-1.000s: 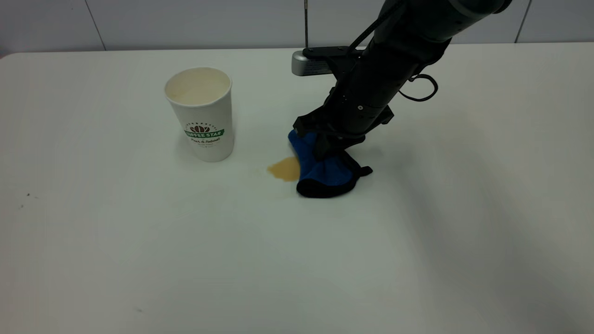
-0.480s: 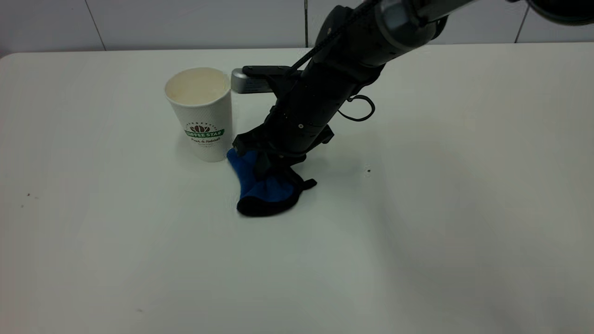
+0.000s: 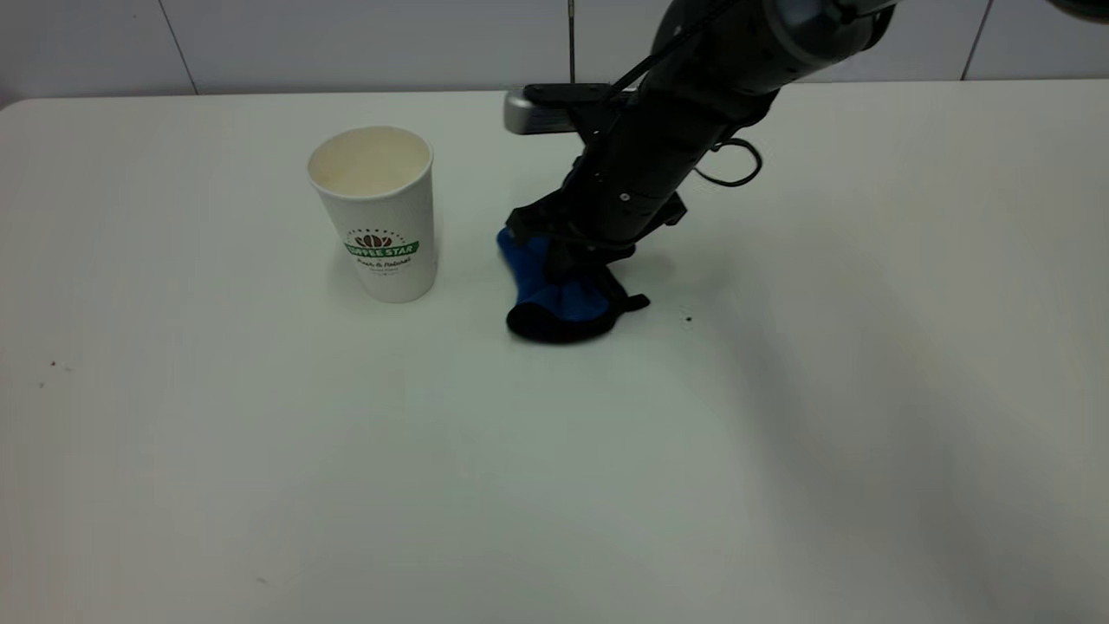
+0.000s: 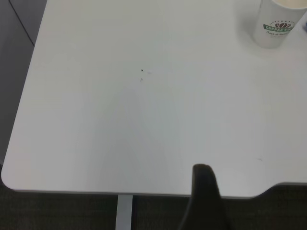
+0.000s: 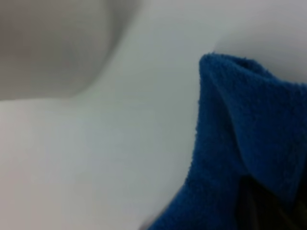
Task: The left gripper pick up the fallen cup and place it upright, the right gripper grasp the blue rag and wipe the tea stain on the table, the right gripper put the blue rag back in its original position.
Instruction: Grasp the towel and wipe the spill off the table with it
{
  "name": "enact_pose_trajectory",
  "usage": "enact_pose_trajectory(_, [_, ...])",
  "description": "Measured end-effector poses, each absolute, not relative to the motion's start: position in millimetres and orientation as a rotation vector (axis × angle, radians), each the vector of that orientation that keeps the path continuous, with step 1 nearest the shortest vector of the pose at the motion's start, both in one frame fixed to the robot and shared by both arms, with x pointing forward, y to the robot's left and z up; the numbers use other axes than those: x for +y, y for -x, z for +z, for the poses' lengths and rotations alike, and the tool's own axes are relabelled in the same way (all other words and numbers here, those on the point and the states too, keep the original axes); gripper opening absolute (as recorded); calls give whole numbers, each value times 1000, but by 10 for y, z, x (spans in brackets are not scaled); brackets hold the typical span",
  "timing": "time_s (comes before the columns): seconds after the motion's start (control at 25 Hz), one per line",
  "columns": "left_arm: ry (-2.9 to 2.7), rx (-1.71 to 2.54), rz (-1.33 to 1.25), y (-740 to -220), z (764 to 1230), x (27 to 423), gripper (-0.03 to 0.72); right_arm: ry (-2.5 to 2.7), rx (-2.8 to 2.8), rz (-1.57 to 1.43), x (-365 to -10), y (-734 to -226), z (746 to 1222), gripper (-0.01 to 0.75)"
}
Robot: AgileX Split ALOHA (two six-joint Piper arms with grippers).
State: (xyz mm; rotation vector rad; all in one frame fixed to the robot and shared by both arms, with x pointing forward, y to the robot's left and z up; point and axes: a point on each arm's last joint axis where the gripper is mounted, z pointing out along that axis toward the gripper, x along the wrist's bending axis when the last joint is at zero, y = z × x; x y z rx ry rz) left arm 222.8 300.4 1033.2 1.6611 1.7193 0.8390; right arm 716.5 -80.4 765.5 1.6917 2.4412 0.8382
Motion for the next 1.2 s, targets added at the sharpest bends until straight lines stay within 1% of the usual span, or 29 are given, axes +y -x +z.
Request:
enact_pose_trajectory(0.12, [-1661, 1719, 839, -2228, 10332, 3004, 566, -1758, 2384, 766, -1134, -7291, 7670, 59])
enact_pose_trajectory(0.28, [-1661, 1719, 839, -2228, 10332, 3004, 566, -1839, 2340, 589, -1655, -7392, 7739, 59])
enact_pose_trajectory(0.48, [-1661, 1719, 839, -2228, 10332, 3004, 566, -1974, 2276, 378, -2303, -7424, 7766, 59])
enact_pose_trajectory(0.6, [-1661, 1719, 839, -2228, 10332, 3004, 566, -2067, 2242, 314, -2610, -7409, 7769, 59])
enact_pose_trajectory(0.76, [-1661, 1719, 839, -2228, 10332, 3004, 566, -2145, 2213, 246, -2920, -7376, 7785, 59])
enact_pose_trajectory(0.84, [-1661, 1719, 839, -2228, 10332, 3004, 566, -2167, 2206, 226, -3013, -7364, 7817, 60])
enact_pose_trajectory(0.92, [-1661, 1719, 839, -2228, 10332, 3004, 566, -2191, 2198, 205, -3073, -7351, 7873, 79])
enact_pose_trajectory(0.96, [-1661, 1719, 839, -2228, 10332, 3004, 566, -2205, 2188, 196, -3092, -7347, 7910, 104])
enact_pose_trajectory(1.04, [-1661, 1719, 839, -2228, 10332, 3004, 566, -2227, 2176, 179, -3113, -7337, 8022, 189])
enact_pose_trajectory(1.16, [-1661, 1719, 839, -2228, 10332, 3004, 566, -2215, 2177, 164, -3124, -7333, 8260, 419])
enact_pose_trajectory(1.2, [-1661, 1719, 839, -2228, 10332, 3004, 566, -2204, 2180, 164, -3127, -7332, 8362, 515])
